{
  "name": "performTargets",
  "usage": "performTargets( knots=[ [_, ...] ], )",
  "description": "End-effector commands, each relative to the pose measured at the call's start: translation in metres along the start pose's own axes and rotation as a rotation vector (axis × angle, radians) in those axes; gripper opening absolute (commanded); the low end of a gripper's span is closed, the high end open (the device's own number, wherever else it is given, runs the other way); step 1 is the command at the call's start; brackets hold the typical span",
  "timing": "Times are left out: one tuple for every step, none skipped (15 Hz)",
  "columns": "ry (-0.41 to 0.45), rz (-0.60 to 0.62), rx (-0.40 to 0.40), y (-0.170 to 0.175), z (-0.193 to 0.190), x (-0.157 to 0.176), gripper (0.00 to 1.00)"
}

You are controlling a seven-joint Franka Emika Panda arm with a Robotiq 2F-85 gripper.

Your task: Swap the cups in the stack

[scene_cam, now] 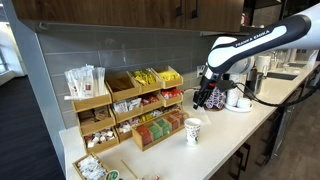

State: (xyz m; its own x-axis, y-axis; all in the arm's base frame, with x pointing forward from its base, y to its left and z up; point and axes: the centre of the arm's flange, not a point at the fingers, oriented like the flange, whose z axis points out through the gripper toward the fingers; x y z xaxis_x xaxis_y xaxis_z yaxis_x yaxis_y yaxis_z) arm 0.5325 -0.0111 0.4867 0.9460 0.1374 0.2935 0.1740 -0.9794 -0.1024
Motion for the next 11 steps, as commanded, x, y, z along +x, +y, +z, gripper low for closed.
performTargets(
  knots=[
    [0.026, 0.004, 0.027, -0.001, -0.025, -0.008, 0.86],
    [0.030, 0.006, 0.024, -0.002, -0.030, -0.009, 0.93],
    [0.034, 0.007, 0.025, -0.003, -0.035, -0.010, 0.99],
    [0.038, 0.007, 0.028, -0.004, -0.039, -0.011, 1.00],
    [0.042, 0.008, 0.027, -0.005, -0.043, -0.012, 1.00],
    [0.044, 0.000, 0.031, -0.006, -0.046, -0.012, 1.00],
    [0.051, -0.003, 0.005, -0.005, -0.039, -0.003, 1.00],
    [0.055, -0.004, 0.005, -0.006, -0.042, -0.003, 1.00],
    [0.056, -0.004, 0.004, -0.006, -0.042, -0.003, 1.00],
    [0.055, -0.004, 0.004, -0.006, -0.042, -0.002, 1.00],
    [0.053, -0.004, 0.005, -0.006, -0.041, -0.002, 1.00]
  ],
)
